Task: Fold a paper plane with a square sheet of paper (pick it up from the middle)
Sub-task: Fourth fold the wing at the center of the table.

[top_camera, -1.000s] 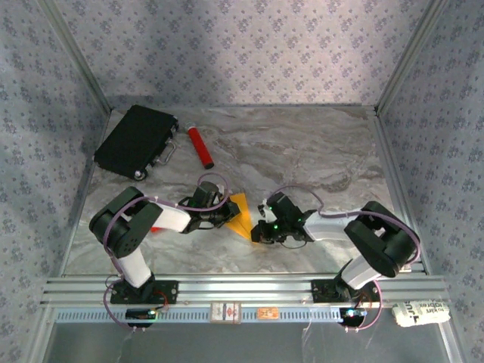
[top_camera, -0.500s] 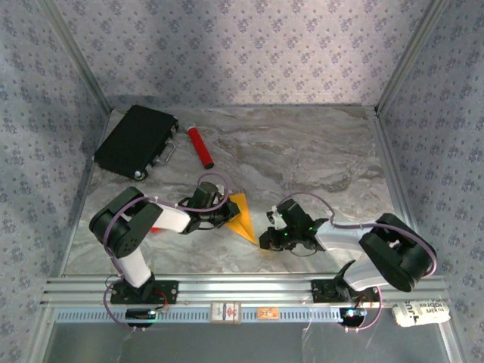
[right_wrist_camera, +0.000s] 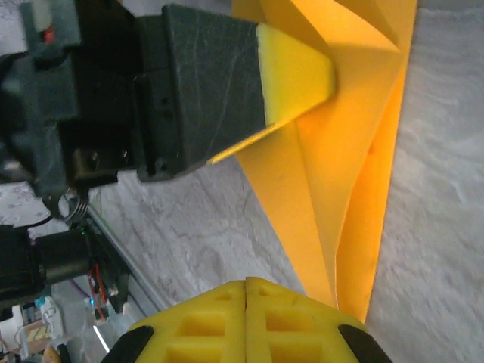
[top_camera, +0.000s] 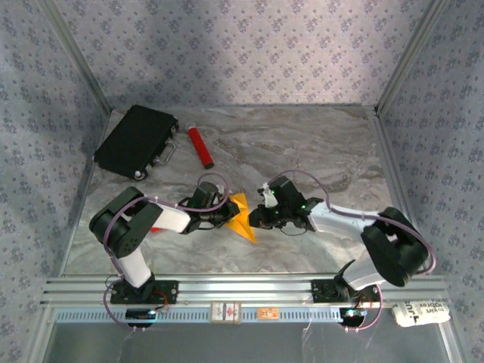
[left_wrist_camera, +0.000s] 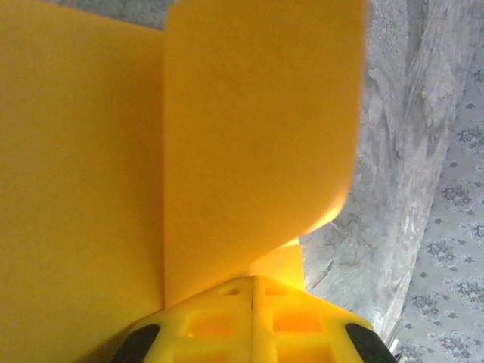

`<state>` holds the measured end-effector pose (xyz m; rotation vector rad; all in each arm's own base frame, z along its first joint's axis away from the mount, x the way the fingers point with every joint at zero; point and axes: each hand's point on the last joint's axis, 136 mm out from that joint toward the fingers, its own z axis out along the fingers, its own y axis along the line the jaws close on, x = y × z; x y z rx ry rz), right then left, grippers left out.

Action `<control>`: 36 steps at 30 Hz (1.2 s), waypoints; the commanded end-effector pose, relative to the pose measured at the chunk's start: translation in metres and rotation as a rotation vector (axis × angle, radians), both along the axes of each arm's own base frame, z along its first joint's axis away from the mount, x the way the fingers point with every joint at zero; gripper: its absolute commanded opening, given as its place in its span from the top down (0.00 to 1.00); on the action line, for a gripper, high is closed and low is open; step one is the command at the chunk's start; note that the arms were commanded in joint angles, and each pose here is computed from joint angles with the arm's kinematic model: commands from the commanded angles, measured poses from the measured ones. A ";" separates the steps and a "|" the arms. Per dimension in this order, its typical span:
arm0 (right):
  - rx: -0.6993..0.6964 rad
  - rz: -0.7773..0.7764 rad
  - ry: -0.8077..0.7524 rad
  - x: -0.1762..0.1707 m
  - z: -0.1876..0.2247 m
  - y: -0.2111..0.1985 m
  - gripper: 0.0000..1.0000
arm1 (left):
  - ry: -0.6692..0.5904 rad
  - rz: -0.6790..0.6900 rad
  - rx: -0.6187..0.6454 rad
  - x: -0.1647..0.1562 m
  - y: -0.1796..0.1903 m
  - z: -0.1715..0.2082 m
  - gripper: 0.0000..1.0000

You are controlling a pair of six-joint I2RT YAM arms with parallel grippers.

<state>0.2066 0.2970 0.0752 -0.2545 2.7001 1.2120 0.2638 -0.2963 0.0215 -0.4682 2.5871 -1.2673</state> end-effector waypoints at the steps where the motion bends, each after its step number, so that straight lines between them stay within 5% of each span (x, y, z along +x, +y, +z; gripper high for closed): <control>1: -0.047 0.044 0.015 0.002 -0.012 0.011 0.93 | 0.067 0.037 0.107 -0.009 0.022 -0.033 0.97; 25: -0.043 -0.013 0.181 -0.029 -0.078 -0.008 0.93 | 0.047 0.032 0.091 -0.005 0.020 -0.025 0.97; 32: -0.066 -0.042 0.201 -0.032 -0.087 -0.017 0.98 | -0.062 -0.035 0.063 0.005 0.007 0.020 0.85; 36: -0.072 -0.056 0.200 -0.030 -0.088 -0.019 0.98 | -0.095 -0.079 0.067 -0.002 0.003 0.036 1.00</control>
